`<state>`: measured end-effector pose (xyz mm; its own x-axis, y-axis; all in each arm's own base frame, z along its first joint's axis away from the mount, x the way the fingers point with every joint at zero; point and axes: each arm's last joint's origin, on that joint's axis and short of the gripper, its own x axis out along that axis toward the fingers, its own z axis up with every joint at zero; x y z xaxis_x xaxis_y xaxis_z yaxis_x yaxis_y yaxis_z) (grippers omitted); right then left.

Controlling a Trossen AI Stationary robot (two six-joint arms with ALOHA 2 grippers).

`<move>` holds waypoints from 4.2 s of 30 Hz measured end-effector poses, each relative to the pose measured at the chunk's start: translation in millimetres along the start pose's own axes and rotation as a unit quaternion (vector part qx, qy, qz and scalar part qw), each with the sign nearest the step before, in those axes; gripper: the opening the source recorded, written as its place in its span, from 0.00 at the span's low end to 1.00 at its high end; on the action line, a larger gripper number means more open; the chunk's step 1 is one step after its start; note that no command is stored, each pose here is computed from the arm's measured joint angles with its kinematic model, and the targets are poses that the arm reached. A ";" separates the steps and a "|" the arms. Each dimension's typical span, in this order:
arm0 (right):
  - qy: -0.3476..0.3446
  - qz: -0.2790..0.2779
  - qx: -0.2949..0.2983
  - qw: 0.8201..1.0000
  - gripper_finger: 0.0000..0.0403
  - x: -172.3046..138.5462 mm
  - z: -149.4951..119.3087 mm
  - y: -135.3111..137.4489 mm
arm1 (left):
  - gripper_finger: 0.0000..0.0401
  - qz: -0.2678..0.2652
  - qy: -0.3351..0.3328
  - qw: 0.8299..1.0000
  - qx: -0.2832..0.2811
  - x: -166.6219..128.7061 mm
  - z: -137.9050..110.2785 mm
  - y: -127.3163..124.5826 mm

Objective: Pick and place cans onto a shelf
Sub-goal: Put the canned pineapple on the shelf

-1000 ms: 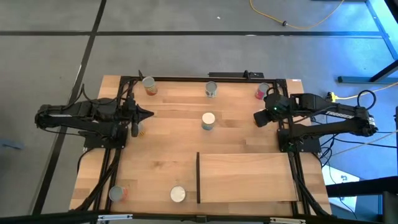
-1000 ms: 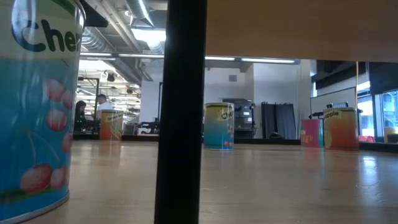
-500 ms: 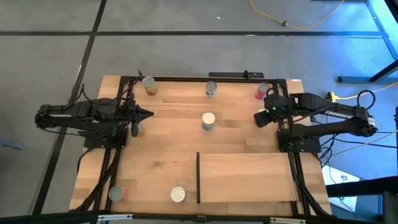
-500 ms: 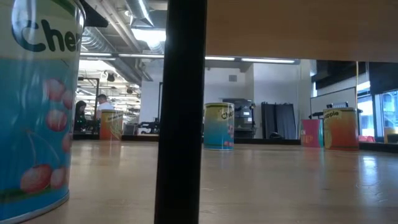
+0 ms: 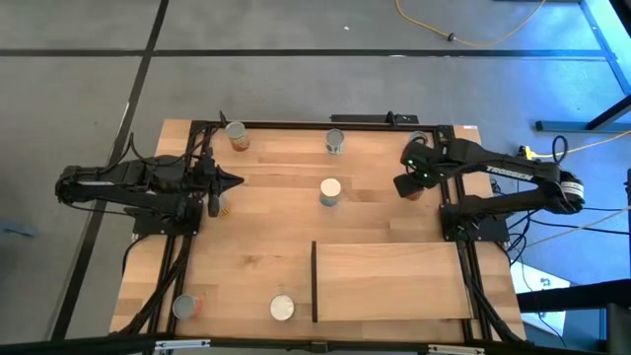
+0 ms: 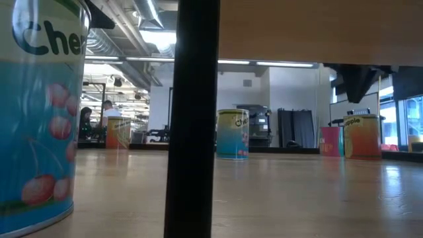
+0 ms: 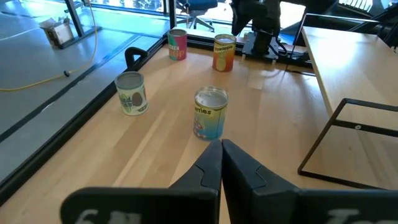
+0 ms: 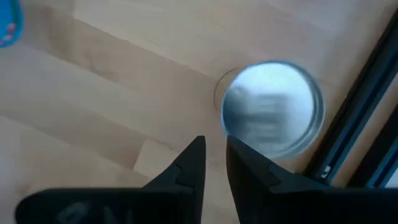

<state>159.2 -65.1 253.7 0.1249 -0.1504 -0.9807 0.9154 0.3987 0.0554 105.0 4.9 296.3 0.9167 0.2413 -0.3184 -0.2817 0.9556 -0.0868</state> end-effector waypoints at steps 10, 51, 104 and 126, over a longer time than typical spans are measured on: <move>0.037 -0.026 -0.027 0.999 0.16 17.9 12.4 3.5 | 0.00 0.000 0.000 1.000 0.000 0.0 0.1 0.0; 0.066 -0.074 -0.091 0.991 0.00 19.6 34.6 17.1 | 0.00 -0.001 -0.008 1.000 -0.003 -0.1 1.7 -0.2; 0.117 0.173 -0.547 0.811 0.00 -164.3 -162.3 83.5 | 0.00 -0.046 0.000 0.999 0.017 -0.2 1.0 -2.8; 0.125 0.113 -0.497 0.852 0.05 -151.5 -197.1 97.5 | 0.00 -0.063 0.003 0.998 0.017 -0.4 0.8 -3.8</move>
<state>154.1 174.8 370.7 0.0557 0.1786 -0.9823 0.0884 0.9791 0.1830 105.9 1.3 297.6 0.9425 0.1178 -0.3127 -0.1545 0.9834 -0.0950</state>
